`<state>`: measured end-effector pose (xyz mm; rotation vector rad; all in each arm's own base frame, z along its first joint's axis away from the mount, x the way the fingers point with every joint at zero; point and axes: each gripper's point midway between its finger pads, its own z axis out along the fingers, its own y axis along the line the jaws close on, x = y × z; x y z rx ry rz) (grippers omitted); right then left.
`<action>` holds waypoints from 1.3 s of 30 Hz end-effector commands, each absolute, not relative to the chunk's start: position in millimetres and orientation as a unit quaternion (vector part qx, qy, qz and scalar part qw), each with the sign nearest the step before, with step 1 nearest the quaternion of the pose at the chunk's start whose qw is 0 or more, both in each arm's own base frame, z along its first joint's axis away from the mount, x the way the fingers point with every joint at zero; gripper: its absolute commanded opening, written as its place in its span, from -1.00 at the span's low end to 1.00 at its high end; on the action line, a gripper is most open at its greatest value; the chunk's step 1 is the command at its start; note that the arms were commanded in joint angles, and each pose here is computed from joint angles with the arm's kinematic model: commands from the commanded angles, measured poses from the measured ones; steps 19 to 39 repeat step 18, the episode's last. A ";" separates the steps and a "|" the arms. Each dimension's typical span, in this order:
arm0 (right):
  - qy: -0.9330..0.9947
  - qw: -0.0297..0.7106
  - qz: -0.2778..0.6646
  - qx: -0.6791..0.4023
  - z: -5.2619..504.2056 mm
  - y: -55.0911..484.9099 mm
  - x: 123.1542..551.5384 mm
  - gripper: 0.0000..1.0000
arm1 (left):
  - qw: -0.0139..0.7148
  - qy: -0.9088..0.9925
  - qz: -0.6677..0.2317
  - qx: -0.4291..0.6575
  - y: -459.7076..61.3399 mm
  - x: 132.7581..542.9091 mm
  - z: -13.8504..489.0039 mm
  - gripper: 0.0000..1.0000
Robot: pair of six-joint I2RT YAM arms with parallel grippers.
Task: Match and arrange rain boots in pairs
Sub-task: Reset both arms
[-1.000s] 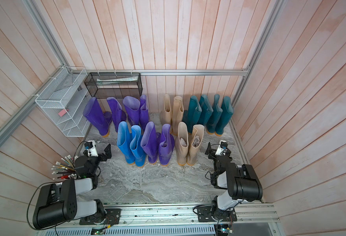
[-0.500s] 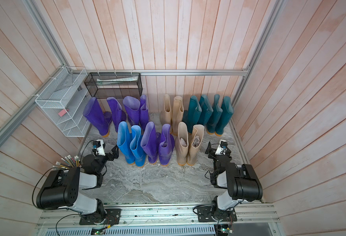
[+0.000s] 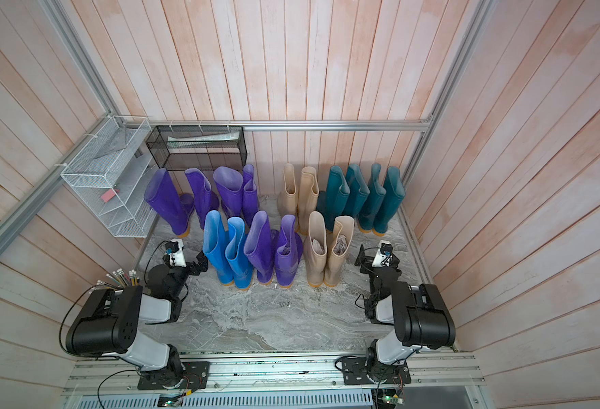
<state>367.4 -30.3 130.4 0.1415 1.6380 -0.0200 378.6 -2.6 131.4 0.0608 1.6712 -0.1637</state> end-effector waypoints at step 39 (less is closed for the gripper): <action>0.729 0.682 -0.007 0.054 132.9 -27.0 370.9 0.96 | 0.663 0.747 -0.044 0.024 -1.3 386.9 130.3 1.00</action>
